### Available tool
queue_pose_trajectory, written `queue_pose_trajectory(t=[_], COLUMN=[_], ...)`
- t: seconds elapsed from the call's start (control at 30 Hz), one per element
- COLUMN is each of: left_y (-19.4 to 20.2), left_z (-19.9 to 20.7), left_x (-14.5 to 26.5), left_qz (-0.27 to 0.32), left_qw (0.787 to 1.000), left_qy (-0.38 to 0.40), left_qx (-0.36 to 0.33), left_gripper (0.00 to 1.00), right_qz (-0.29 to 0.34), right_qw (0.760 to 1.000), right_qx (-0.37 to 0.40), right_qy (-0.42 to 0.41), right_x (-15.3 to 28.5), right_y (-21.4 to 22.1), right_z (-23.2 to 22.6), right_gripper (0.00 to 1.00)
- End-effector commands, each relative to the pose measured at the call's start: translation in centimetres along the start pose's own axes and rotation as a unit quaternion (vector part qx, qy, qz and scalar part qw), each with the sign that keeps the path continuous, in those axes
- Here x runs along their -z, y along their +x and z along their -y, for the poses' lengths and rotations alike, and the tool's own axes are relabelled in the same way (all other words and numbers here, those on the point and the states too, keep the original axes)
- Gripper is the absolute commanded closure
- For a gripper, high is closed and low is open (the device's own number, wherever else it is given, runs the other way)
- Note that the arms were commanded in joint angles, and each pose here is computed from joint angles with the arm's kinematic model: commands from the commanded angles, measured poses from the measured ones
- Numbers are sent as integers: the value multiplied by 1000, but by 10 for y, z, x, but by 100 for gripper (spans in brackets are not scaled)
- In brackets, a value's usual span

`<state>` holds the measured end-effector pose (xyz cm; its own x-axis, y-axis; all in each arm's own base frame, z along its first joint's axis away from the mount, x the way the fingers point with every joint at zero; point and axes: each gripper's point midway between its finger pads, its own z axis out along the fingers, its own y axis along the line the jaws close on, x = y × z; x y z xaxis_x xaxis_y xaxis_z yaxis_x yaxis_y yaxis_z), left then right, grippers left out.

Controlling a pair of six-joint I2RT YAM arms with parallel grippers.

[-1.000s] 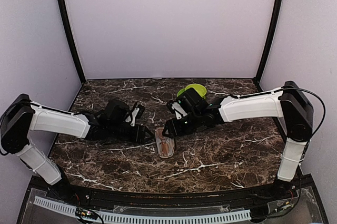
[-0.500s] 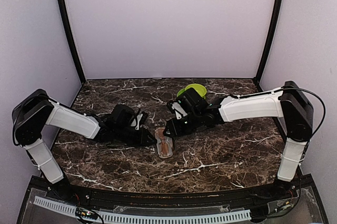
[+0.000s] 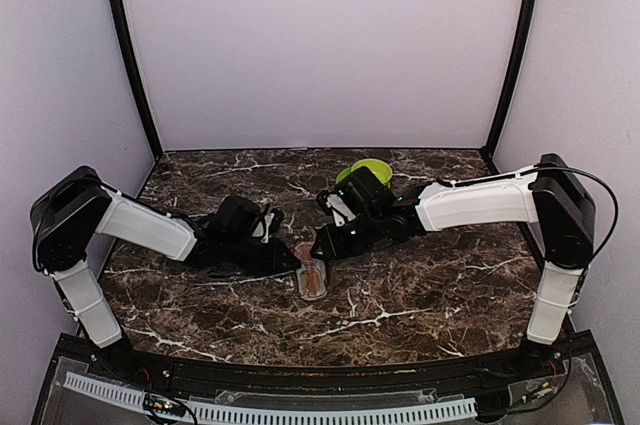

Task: Organize the sunglasses
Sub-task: Close the case with sunglasses at the center of the board.

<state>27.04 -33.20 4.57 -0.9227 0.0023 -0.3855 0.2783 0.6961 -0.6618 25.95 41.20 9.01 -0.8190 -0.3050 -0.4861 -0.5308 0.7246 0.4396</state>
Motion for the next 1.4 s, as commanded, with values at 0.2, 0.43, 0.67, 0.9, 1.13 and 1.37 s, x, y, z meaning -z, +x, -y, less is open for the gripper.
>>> queue_pose_trajectory(t=[0.2,0.43,0.67,0.9,1.13,1.37], left_y=[-7,-6,-3,-3,-1,-2], left_z=[-11,-15,-18,-16,-14,-11], left_x=[-1,0,-4,-7,-9,-11], left_qz=[7,8,5,3,1,3], left_qw=[999,999,999,999,1000,999], left_qy=[-33,-43,-41,-34,-21,-11], left_qx=[9,6,10,14,23,33], left_gripper=[85,85,85,86,87,89], right_qz=[11,12,11,9,7,3], right_qw=[1000,1000,1000,1000,1000,1000], right_qx=[6,6,5,1,-1,-1], right_qy=[-22,-24,-26,-27,-22,-16], right_x=[7,6,5,3,0,-2], right_y=[-5,-5,-5,-3,-2,-1], right_z=[-13,-14,-14,-14,-13,-13], right_gripper=[59,62,64,66,68,73])
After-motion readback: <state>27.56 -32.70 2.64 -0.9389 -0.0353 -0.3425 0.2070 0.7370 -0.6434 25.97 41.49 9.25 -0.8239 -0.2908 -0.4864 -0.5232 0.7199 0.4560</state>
